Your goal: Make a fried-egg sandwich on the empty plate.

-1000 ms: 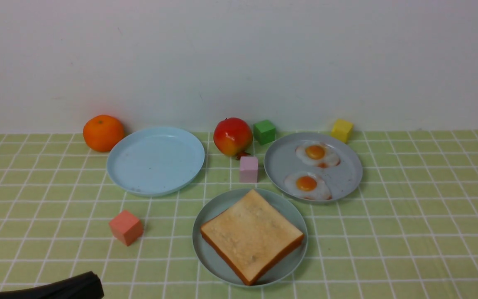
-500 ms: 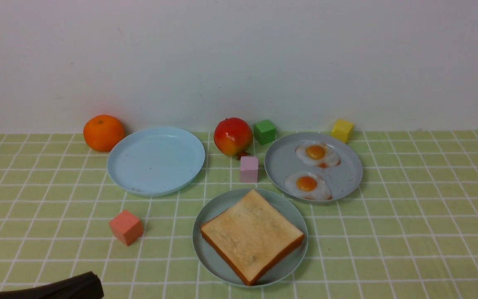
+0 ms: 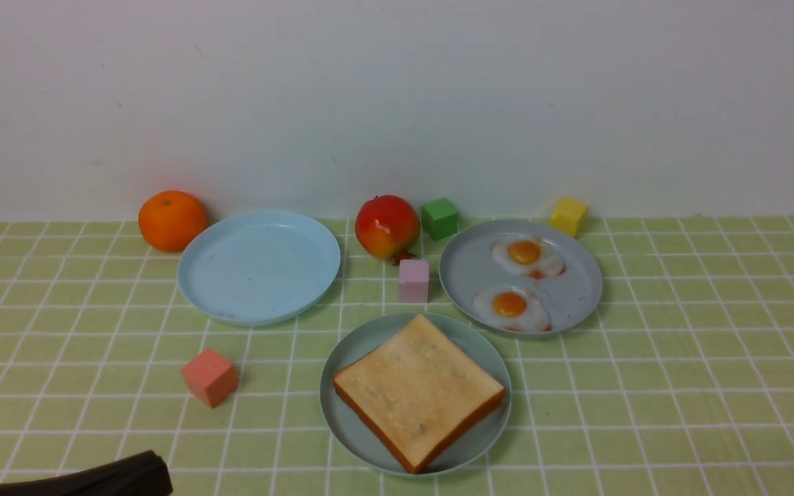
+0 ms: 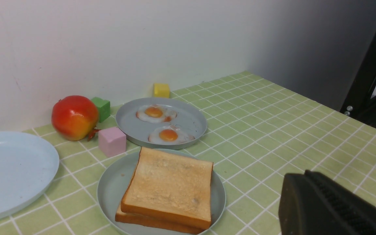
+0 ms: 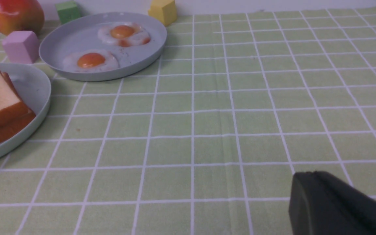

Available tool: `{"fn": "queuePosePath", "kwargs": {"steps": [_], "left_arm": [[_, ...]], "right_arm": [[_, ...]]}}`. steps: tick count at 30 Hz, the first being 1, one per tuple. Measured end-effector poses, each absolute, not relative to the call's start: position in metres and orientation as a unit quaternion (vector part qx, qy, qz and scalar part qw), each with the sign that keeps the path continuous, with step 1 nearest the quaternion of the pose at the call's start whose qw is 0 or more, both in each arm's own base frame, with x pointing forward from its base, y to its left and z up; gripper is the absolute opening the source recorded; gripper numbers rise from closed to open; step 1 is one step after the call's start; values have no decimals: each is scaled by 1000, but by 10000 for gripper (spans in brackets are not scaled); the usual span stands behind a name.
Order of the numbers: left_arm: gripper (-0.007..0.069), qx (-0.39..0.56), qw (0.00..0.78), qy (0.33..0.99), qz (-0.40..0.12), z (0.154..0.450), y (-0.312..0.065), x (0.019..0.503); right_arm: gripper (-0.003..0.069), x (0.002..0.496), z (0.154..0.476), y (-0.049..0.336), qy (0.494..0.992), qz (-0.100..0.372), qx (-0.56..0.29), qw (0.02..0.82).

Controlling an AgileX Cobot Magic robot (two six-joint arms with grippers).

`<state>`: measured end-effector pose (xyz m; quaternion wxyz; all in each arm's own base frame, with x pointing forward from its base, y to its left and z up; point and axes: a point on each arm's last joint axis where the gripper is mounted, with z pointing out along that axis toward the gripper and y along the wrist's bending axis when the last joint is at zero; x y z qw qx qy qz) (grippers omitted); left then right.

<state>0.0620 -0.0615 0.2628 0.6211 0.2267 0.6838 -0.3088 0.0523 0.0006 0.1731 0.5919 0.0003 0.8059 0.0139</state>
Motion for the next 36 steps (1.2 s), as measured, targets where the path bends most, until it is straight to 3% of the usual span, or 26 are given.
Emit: {"fn": "queuePosePath", "kwargs": {"steps": [9,11,18,20,23,27,36], "left_arm": [[10,219,629,686,-293,258,-58,63],[-13,171,651,686,-276,256,-47,62],[-13,10,701,693,-167,236,-14,53],[-13,-47,693,709,-119,223,-6,52],[-13,-109,649,747,-89,195,-1,54],[-13,-146,584,793,-95,170,-1,53],[-13,-132,574,800,-116,169,-4,52]], "right_arm": [[-1,52,173,1,806,15,1,592],[1,52,173,1,806,15,1,592],[5,52,173,1,807,15,1,591],[8,52,173,1,807,15,1,591],[10,52,173,1,806,15,1,591],[15,52,173,1,806,15,1,591],[23,52,173,1,806,15,1,591]]}}
